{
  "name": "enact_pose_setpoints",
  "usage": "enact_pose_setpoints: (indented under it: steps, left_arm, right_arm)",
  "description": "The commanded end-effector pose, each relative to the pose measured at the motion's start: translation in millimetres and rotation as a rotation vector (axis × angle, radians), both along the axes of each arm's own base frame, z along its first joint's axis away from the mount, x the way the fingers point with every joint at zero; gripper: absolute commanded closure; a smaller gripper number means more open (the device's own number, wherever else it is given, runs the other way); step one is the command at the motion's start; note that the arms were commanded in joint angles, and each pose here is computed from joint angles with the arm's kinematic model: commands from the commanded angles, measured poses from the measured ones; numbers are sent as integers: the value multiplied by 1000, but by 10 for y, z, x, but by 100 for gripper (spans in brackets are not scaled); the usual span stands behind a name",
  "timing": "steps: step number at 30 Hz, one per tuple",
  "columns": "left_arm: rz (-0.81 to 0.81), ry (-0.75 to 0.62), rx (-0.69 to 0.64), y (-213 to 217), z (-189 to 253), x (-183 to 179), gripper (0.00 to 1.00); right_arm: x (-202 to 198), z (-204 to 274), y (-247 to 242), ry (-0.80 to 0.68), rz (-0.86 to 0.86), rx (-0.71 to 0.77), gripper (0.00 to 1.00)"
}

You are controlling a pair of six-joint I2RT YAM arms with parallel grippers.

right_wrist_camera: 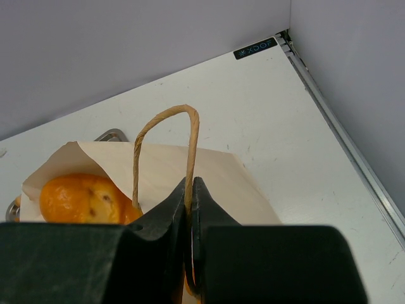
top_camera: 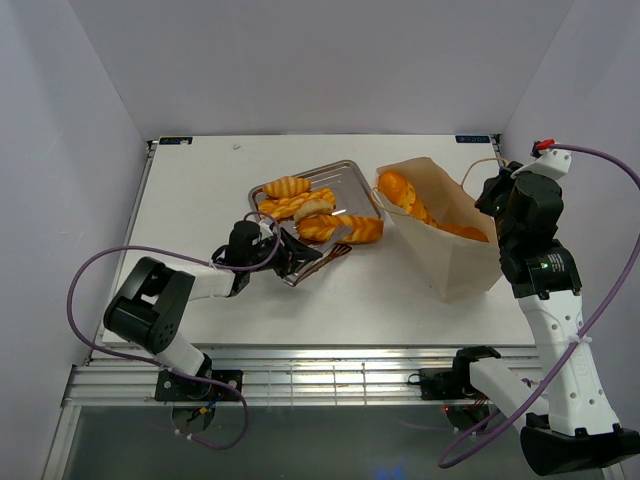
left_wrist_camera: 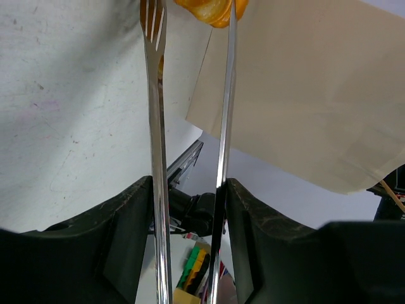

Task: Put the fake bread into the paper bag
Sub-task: Pick up the fake bread from the plate.

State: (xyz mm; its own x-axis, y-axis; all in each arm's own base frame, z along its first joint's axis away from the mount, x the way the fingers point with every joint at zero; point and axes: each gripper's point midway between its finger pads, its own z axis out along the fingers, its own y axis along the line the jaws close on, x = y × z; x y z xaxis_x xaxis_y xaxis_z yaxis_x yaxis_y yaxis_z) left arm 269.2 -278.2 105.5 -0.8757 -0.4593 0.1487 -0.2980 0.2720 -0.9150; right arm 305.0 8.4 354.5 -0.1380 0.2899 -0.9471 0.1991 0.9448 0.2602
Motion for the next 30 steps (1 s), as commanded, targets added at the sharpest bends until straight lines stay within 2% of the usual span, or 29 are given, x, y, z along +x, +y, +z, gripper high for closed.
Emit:
enact_pose_setpoints:
  steps: [1, 5, 8, 9, 13, 17, 21, 24, 25, 30]
  left_arm:
    - [38, -78, -32, -33, 216, 215, 42]
    - [43, -92, -28, -58, 227, 296, 46]
    - [47, -91, -24, -56, 216, 307, 54]
    - [47, -101, -25, -53, 236, 304, 61]
    - [49, -133, -30, -27, 330, 265, 74]
    - [42, -165, -43, -11, 460, 214, 83]
    - [45, -209, -34, 53, 653, 113, 87]
    - [52, -300, -21, 126, 898, 37, 88]
    - [52, -290, 3, 161, 884, -13, 88]
    - [117, -424, 172, 477, 1155, -138, 89]
  right_arm:
    - [-48, 245, -24, -66, -3, 6, 92]
    - [-39, 239, -2, -68, 7, 11, 92]
    - [-42, 236, -2, -68, 6, 13, 92]
    - [-42, 236, 0, -68, 8, 11, 92]
    - [-50, 245, -1, -71, 8, 12, 92]
    - [-50, 249, 14, -75, 15, 18, 92]
    - [-56, 257, 9, -76, 14, 17, 92]
    - [-71, 283, -9, -83, 6, 15, 92]
    - [-72, 290, -2, -85, 9, 16, 92]
    - [-65, 281, -13, -81, 6, 9, 92]
